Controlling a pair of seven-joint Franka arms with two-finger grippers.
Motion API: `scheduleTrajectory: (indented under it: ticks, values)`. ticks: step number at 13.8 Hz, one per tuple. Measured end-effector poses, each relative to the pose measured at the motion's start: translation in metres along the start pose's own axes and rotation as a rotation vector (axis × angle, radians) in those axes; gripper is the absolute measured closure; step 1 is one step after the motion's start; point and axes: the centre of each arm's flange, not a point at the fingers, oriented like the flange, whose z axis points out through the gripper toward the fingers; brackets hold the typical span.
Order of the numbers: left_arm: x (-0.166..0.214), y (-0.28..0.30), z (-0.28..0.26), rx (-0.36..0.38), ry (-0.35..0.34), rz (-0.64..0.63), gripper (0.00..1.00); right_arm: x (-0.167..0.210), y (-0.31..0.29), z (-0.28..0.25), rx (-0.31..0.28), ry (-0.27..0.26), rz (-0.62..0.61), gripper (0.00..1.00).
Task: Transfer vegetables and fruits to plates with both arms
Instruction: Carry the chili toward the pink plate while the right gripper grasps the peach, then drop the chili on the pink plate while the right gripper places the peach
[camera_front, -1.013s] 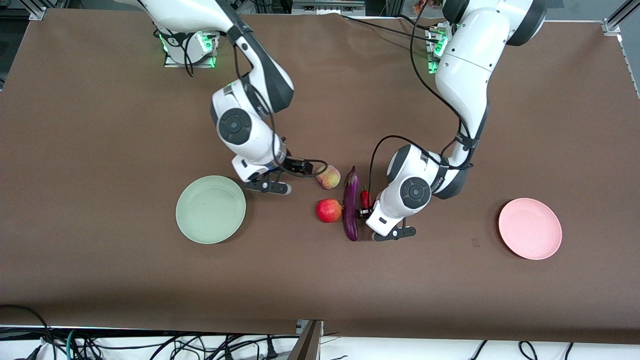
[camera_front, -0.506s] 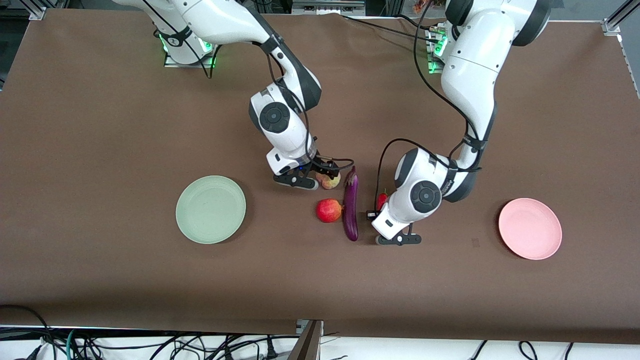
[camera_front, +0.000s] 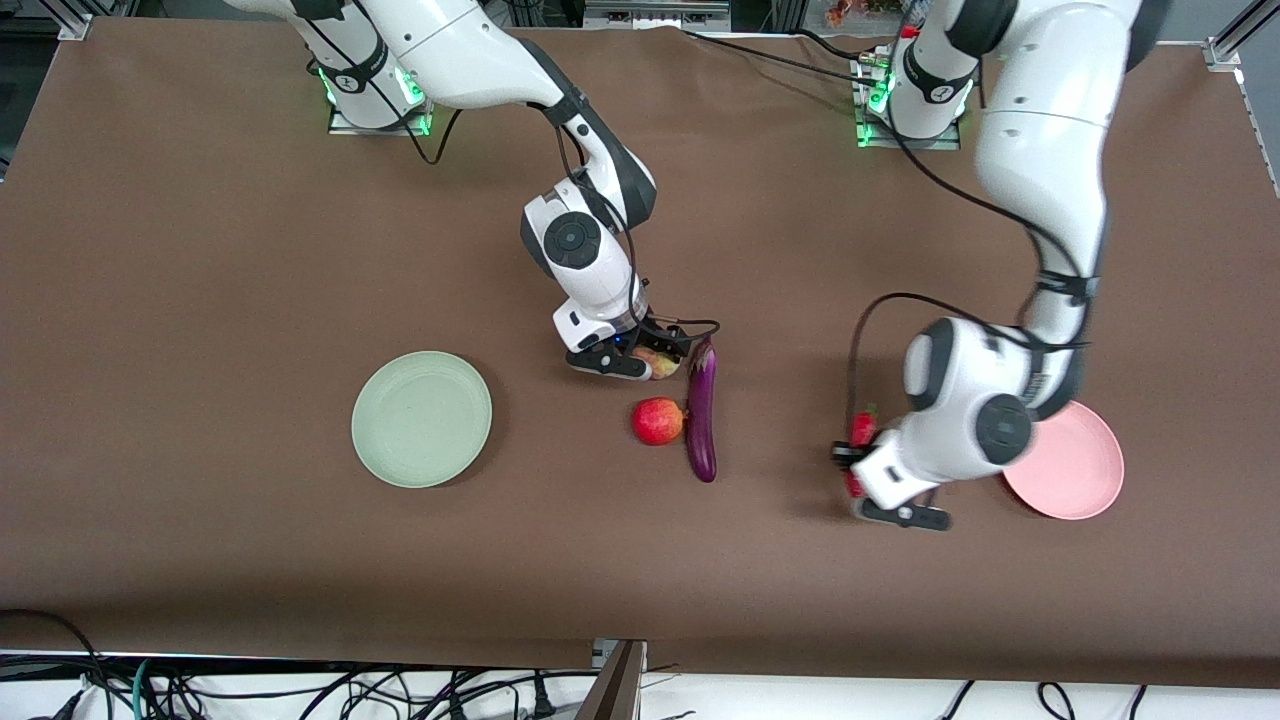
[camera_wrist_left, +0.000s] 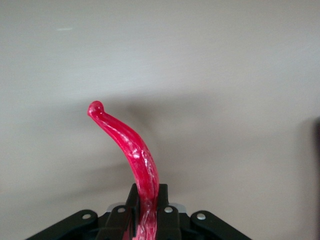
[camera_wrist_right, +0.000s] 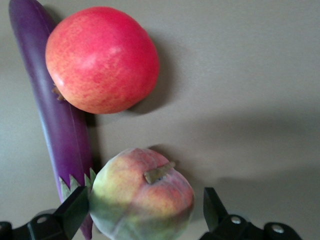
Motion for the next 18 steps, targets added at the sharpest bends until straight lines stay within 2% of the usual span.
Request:
scheduleTrajectory:
  ticks: [2,3,4,5,8,10,12,15,18]
  values:
    - [-0.011,-0.079,-0.013,0.033,-0.027,0.087,0.84,-0.004,-0.003,0.005,0.011,0.010,-0.008,0.00]
    - [-0.020,-0.116,-0.020,0.046,-0.044,0.129,0.84,-0.005,-0.005,0.006,0.017,0.016,-0.010,0.05]
    - [-0.030,-0.150,-0.026,0.048,-0.059,0.173,0.84,-0.006,-0.006,0.006,0.018,0.017,-0.011,0.05]
    - [-0.039,-0.181,-0.032,0.046,-0.065,0.217,0.84,-0.004,-0.006,0.005,0.020,0.019,-0.011,0.11]
    - [-0.067,-0.254,-0.039,0.031,-0.066,0.284,0.84,-0.004,-0.006,0.005,0.020,0.019,-0.011,0.12]
    - [-0.076,-0.272,-0.040,0.050,-0.084,0.301,0.84,-0.004,-0.007,0.004,0.020,0.019,-0.009,0.12]
    - [-0.078,-0.274,-0.034,0.056,-0.101,0.306,0.84,0.002,-0.009,-0.009,-0.007,-0.004,-0.003,0.13]
    - [-0.079,-0.275,-0.018,0.047,-0.114,0.306,0.84,0.029,-0.009,-0.078,-0.064,-0.038,0.018,0.13]
    - [-0.077,-0.276,-0.004,0.050,-0.109,0.308,0.84,0.074,0.021,-0.142,-0.123,-0.047,-0.002,0.13]
